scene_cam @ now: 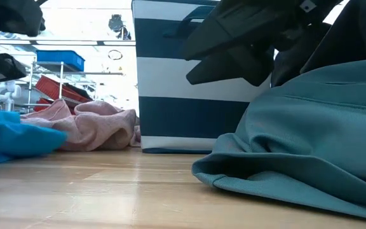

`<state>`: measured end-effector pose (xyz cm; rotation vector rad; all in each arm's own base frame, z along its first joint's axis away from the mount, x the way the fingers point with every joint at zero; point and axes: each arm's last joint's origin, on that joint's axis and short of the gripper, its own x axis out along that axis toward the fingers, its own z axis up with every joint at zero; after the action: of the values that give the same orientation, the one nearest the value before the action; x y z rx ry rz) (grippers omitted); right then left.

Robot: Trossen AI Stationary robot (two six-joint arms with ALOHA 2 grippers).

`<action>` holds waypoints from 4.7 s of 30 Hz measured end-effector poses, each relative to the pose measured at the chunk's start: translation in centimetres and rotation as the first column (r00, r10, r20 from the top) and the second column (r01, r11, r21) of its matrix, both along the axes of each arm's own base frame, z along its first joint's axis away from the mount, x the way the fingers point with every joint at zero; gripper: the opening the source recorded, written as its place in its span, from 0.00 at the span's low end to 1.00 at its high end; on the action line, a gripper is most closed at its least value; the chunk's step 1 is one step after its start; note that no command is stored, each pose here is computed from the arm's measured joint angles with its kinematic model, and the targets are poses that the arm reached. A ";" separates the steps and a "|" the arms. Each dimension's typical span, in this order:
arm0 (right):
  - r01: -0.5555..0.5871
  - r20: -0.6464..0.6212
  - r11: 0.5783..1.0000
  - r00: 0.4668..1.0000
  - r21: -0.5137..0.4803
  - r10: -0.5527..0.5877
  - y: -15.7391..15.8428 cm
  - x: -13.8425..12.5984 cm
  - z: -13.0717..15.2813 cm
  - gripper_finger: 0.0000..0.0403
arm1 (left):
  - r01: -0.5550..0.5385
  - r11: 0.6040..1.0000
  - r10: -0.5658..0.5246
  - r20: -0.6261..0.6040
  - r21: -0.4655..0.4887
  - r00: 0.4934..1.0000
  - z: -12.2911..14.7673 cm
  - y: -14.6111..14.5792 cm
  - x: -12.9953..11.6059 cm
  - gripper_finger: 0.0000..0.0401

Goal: Sort clothes
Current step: Put the blue short pants into the blue laundry organizer, then put the pink polo shirt into the blue laundry organizer

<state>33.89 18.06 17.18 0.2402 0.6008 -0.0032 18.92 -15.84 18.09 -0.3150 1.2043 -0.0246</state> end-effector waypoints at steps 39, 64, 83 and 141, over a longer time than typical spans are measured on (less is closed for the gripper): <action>-0.021 -0.013 1.000 1.000 0.000 0.021 1.0 -0.7 -0.1 0.49 | 0.220 0.957 -0.266 0.872 0.188 0.410 20.2 -1.0 1.5 0.01; -0.021 -0.013 1.000 1.000 -0.017 0.021 0.9 -0.6 -0.1 0.49 | -0.390 0.898 -0.163 0.977 0.205 0.139 32.5 14.1 4.1 0.01; -0.108 0.015 0.991 0.994 -0.074 0.110 1.7 -1.9 1.9 0.49 | -0.393 0.888 -0.053 0.900 0.241 0.432 25.7 24.0 11.9 0.01; 0.475 0.252 0.680 0.878 -0.559 -0.407 -10.4 -15.6 17.0 0.49 | -0.269 0.813 -0.054 0.527 0.517 0.848 15.0 26.6 11.9 0.54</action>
<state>18.30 7.67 34.18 -0.2543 0.3913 -0.6531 30.81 10.73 33.14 0.1616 0.5944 0.3409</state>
